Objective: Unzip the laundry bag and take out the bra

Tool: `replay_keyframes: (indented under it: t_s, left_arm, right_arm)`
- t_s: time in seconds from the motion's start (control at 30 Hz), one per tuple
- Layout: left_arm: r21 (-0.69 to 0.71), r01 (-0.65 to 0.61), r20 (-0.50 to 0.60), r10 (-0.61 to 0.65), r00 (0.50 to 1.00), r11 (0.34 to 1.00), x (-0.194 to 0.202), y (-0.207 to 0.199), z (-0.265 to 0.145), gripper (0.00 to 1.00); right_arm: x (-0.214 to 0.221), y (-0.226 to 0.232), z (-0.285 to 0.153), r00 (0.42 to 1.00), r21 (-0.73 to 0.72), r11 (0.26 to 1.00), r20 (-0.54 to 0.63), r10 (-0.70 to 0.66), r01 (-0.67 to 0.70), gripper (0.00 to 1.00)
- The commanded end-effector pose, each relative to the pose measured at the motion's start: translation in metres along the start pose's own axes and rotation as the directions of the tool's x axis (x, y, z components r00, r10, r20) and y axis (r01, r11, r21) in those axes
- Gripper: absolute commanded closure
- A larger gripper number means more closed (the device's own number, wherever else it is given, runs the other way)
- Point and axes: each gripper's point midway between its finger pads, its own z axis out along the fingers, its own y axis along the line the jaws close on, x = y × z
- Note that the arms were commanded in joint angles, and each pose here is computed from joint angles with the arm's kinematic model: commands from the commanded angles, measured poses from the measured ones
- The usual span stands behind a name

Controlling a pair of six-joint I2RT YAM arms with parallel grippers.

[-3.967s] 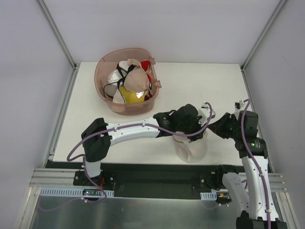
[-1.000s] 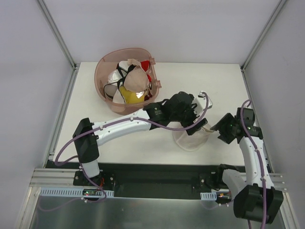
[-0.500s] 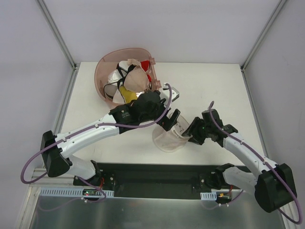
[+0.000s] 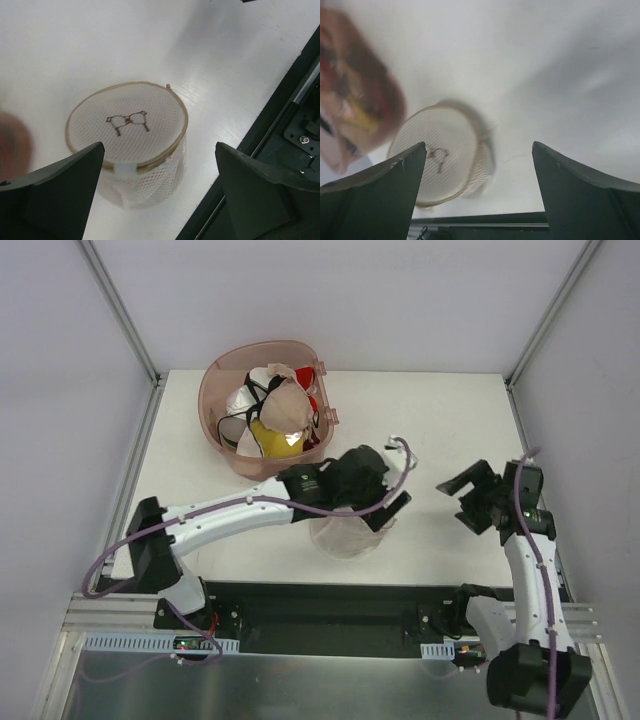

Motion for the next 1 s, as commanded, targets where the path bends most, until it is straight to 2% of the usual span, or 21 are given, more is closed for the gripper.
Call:
replay_keyframes:
  t_s: [0.0, 0.03, 0.07, 0.13, 0.17, 0.23, 0.27, 0.4, 0.53, 0.63, 0.67, 0.73, 0.77, 0.87, 0.9, 0.97]
  left_arm:
    - [-0.038, -0.162, -0.121, 0.157, 0.98, 0.986, 0.01, -0.032, 0.021, 0.07]
    - [-0.045, -0.181, -0.145, 0.173, 0.974, 0.982, 0.008, -0.037, 0.022, 0.07]
    - [-0.049, -0.234, -0.207, 0.22, 0.953, 0.971, 0.023, -0.04, 0.04, 0.07]
    - [-0.079, -0.283, -0.238, 0.258, 0.936, 0.956, 0.022, -0.044, 0.05, 0.08]
    - [-0.081, -0.313, -0.294, 0.278, 0.915, 0.946, 0.037, -0.043, 0.062, 0.08]
    - [-0.098, -0.348, -0.315, 0.302, 0.9, 0.932, 0.036, -0.043, 0.07, 0.07]
    - [-0.088, -0.367, -0.363, 0.314, 0.878, 0.926, 0.049, -0.043, 0.079, 0.08]
    - [-0.084, -0.423, -0.417, 0.354, 0.837, 0.902, 0.067, -0.045, 0.096, 0.1]
    - [-0.145, -0.503, -0.49, 0.38, 0.785, 0.852, 0.086, -0.027, 0.108, 0.17]
    - [-0.194, -0.535, -0.507, 0.383, 0.772, 0.822, 0.086, -0.017, 0.108, 0.28]
    - [-0.208, -0.541, -0.509, 0.382, 0.771, 0.815, 0.084, -0.014, 0.107, 0.37]
    - [-0.213, -0.541, -0.504, 0.383, 0.774, 0.814, 0.082, -0.014, 0.106, 0.48]
    - [-0.22, -0.54, -0.499, 0.382, 0.778, 0.812, 0.079, -0.014, 0.105, 0.64]
    - [-0.226, -0.528, -0.482, 0.377, 0.791, 0.818, 0.072, -0.015, 0.102, 0.88]
    - [-0.219, -0.523, -0.475, 0.378, 0.794, 0.824, 0.07, -0.016, 0.101, 1.0]
    - [-0.221, -0.5, -0.442, 0.371, 0.817, 0.837, 0.059, -0.017, 0.094, 1.0]
  right_arm:
    - [0.02, -0.068, -0.003, 0.989, 0.103, 0.989, -0.101, 0.113, -0.102, 0.1]
    - [0.021, -0.074, -0.003, 0.985, 0.108, 0.986, -0.106, 0.138, -0.126, 0.1]
    - [0.021, -0.081, -0.003, 0.979, 0.107, 0.981, -0.103, 0.174, -0.163, 0.1]
    - [0.022, -0.088, -0.005, 0.979, 0.113, 0.979, -0.102, 0.179, -0.167, 0.11]
    - [0.02, -0.091, -0.006, 0.977, 0.115, 0.977, -0.093, 0.192, -0.181, 0.1]
    - [0.019, -0.093, -0.009, 0.978, 0.12, 0.976, -0.085, 0.191, -0.181, 0.1]
    - [0.018, -0.093, -0.01, 0.979, 0.12, 0.977, -0.08, 0.189, -0.179, 0.1]
    - [0.015, -0.09, -0.011, 0.98, 0.111, 0.977, -0.067, 0.189, -0.181, 0.1]
    - [0.015, -0.089, -0.011, 0.978, 0.103, 0.977, -0.069, 0.195, -0.187, 0.1]
    - [0.016, -0.089, -0.01, 0.978, 0.098, 0.977, -0.07, 0.196, -0.188, 0.11]
    - [0.016, -0.089, -0.01, 0.978, 0.097, 0.977, -0.071, 0.196, -0.188, 0.1]
    - [0.015, -0.089, -0.01, 0.979, 0.095, 0.978, -0.068, 0.193, -0.186, 0.1]
    - [0.015, -0.088, -0.01, 0.978, 0.093, 0.978, -0.068, 0.195, -0.188, 0.1]
    - [0.015, -0.088, -0.011, 0.979, 0.093, 0.978, -0.063, 0.193, -0.187, 0.1]
    - [0.015, -0.088, -0.011, 0.979, 0.092, 0.978, -0.063, 0.191, -0.185, 0.11]
    - [0.014, -0.086, -0.011, 0.98, 0.083, 0.979, -0.063, 0.19, -0.185, 0.1]
